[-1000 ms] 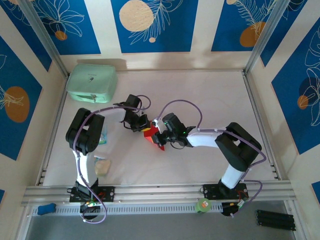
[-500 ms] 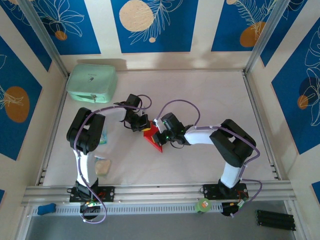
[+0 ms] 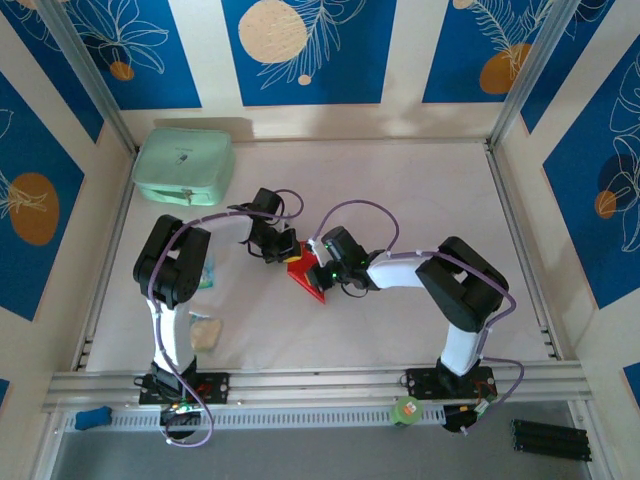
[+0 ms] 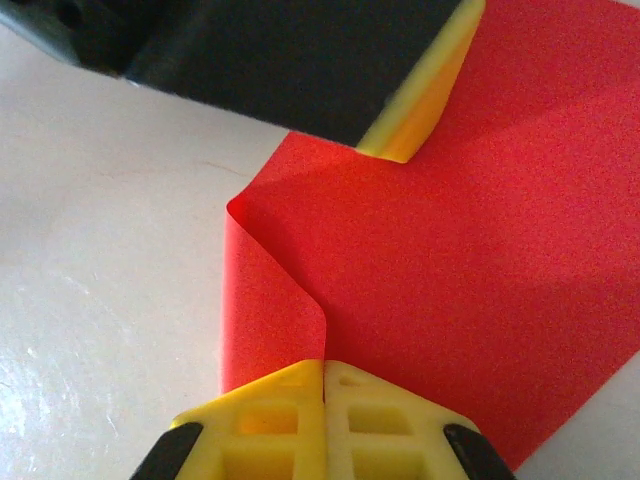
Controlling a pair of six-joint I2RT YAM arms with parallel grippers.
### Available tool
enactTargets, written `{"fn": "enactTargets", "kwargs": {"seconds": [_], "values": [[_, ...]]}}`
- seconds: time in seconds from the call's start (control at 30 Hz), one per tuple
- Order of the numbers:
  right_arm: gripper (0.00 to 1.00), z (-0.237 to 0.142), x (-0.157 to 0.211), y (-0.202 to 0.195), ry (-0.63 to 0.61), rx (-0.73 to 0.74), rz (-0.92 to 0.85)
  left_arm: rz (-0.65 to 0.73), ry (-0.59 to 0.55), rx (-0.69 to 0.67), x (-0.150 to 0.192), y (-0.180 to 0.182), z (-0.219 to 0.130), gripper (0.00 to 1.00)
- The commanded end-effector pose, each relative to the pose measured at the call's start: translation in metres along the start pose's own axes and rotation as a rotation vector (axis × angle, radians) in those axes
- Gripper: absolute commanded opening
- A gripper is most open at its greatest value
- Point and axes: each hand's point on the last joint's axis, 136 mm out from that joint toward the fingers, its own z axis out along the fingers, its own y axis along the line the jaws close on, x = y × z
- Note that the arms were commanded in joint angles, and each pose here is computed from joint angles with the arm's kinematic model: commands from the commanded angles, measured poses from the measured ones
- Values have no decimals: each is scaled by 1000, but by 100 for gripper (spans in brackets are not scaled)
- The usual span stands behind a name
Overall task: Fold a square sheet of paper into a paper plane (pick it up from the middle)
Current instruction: Third fold the triangle at the center of the table.
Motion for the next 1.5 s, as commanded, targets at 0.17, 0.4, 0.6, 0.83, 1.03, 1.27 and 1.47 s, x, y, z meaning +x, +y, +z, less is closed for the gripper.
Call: {"fn": "enactTargets", "kwargs": {"seconds": [0.17, 0.4, 0.6, 0.83, 1.03, 1.27, 1.47], "values": [[0, 5, -3, 0, 8, 15, -13, -10, 50, -30, 11, 8, 9, 10], [0, 5, 4, -2, 25, 30, -6, -4, 31, -24, 5, 3, 5, 10], [0, 6, 8, -3, 31, 34, 1, -12, -18, 4, -4, -10, -10, 12], [0, 8, 14, -4, 42, 43, 7, -95, -165, 75, -17, -21, -49, 20], [0, 9, 17, -5, 46, 45, 6, -185, -195, 143, 2, -14, -56, 20], [0, 11, 19, -6, 51, 49, 10, -291, -204, 284, 29, -20, -52, 15], [0, 13, 21, -5, 56, 51, 7, -340, -186, 311, 46, -21, -38, 10]]}}
